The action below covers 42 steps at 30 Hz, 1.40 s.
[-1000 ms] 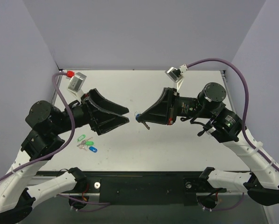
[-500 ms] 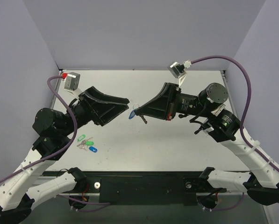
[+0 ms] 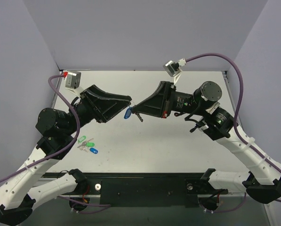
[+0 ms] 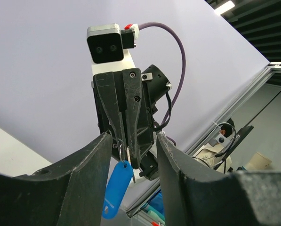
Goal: Remove the keys from the keyring
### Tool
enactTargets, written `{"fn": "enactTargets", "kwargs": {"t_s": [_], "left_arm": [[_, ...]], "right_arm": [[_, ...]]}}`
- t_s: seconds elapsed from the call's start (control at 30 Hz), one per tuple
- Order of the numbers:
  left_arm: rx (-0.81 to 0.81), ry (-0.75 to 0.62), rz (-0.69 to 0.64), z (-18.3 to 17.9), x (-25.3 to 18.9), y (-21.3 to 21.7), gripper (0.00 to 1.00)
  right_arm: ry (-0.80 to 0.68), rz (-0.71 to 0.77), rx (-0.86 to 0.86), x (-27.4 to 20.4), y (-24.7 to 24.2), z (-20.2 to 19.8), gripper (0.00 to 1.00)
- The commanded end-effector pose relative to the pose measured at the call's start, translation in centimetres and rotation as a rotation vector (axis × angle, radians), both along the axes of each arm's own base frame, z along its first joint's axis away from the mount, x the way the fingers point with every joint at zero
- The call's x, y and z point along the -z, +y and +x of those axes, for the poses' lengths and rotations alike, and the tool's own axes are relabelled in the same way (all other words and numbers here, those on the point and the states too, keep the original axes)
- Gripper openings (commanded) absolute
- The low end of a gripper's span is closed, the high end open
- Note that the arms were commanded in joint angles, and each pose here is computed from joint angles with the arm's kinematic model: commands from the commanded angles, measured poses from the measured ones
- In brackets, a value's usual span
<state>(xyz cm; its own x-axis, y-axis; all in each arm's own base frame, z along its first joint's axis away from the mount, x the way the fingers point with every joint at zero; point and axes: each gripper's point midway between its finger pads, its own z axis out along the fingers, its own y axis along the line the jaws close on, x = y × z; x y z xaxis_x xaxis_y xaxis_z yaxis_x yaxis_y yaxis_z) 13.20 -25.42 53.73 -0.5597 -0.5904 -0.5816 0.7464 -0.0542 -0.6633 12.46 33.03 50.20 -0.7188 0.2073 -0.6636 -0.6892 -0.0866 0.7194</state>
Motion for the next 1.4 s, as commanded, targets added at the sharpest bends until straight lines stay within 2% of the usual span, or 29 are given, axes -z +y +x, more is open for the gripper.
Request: {"fn": "enactTargets", "kwargs": {"t_s": [0.0,0.33,0.43,0.53,0.73,0.87,0.97,1.37], "left_arm": [[-0.003,-0.053,-0.061,-0.89,-1.94,0.95,0.51],[-0.009,-0.045,-0.041,-0.75,-1.53,0.83,0.49],[0.009,-0.047,-0.042,-0.8,-1.58,0.52,0.42],[-0.002,-0.037,-0.043,-0.59,-1.54,0.64,0.42],[-0.049,-0.033,-0.042,-0.31,-1.51,1.31,0.64],[-0.052,-0.031,-0.042,-0.29,-1.5,1.35,0.66],[-0.039,-0.03,-0.038,-0.34,-1.4,1.12,0.62],[0.002,-0.037,-0.037,-0.56,-1.43,0.47,0.31]], "right_arm": [[-0.081,0.099,-0.008,-3.43,-0.44,-0.82,0.0],[-0.08,0.098,0.003,-3.51,0.0,-0.42,0.0],[-0.081,0.098,0.001,-3.58,0.0,-0.45,0.0],[-0.085,0.1,0.003,-3.82,-0.07,-0.44,0.0],[-0.087,0.097,-0.021,-3.95,-0.13,-1.11,0.0],[-0.086,0.095,-0.022,-3.9,-0.01,-1.11,0.0],[-0.09,0.096,-0.023,-3.92,0.07,-1.09,0.0],[-0.084,0.108,-0.017,-4.16,0.46,-0.8,0.0]]}}
